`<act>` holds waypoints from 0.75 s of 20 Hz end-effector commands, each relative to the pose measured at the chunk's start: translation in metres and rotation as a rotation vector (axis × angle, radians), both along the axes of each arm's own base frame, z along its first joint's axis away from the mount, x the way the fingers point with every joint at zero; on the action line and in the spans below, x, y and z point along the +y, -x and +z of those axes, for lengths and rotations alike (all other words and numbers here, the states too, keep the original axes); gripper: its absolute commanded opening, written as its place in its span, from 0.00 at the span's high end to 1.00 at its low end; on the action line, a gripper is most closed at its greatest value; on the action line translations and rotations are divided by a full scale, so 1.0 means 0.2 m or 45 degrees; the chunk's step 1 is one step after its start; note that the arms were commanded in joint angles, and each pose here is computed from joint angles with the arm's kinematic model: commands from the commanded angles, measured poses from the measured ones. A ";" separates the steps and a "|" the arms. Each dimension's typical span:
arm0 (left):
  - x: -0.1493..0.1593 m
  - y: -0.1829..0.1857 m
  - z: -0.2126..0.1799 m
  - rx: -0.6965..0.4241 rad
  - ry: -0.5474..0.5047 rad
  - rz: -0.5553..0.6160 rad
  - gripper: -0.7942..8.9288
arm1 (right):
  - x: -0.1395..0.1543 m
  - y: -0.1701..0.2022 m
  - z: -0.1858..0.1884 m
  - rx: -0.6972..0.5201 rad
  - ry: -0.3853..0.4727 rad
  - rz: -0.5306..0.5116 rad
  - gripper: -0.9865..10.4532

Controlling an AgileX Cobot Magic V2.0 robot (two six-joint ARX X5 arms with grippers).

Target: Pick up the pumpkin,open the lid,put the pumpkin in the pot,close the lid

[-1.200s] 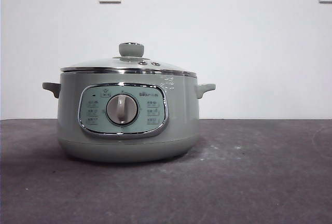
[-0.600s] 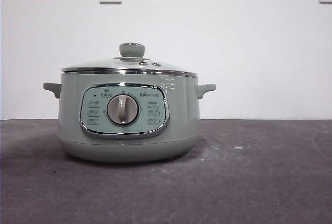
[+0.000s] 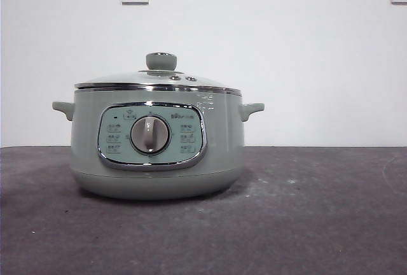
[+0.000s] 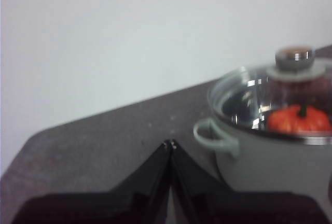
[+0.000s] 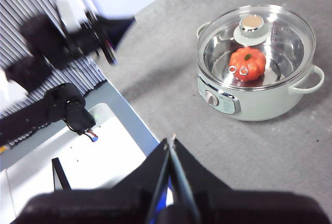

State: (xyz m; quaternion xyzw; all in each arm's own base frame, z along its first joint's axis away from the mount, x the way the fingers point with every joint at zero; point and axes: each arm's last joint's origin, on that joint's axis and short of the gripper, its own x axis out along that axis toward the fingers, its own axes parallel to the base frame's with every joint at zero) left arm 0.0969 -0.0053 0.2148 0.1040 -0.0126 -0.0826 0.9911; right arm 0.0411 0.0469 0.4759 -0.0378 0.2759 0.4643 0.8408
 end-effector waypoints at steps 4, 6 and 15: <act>0.00 0.00 -0.22 0.047 0.060 0.012 0.92 | -0.02 0.02 0.00 0.001 0.004 0.004 0.91; 0.00 0.00 -0.27 0.081 0.081 0.008 0.92 | -0.02 0.02 0.00 0.001 0.004 0.004 0.91; 0.00 0.01 -0.34 0.247 0.105 0.008 0.92 | -0.02 0.02 0.00 0.001 0.004 0.003 0.91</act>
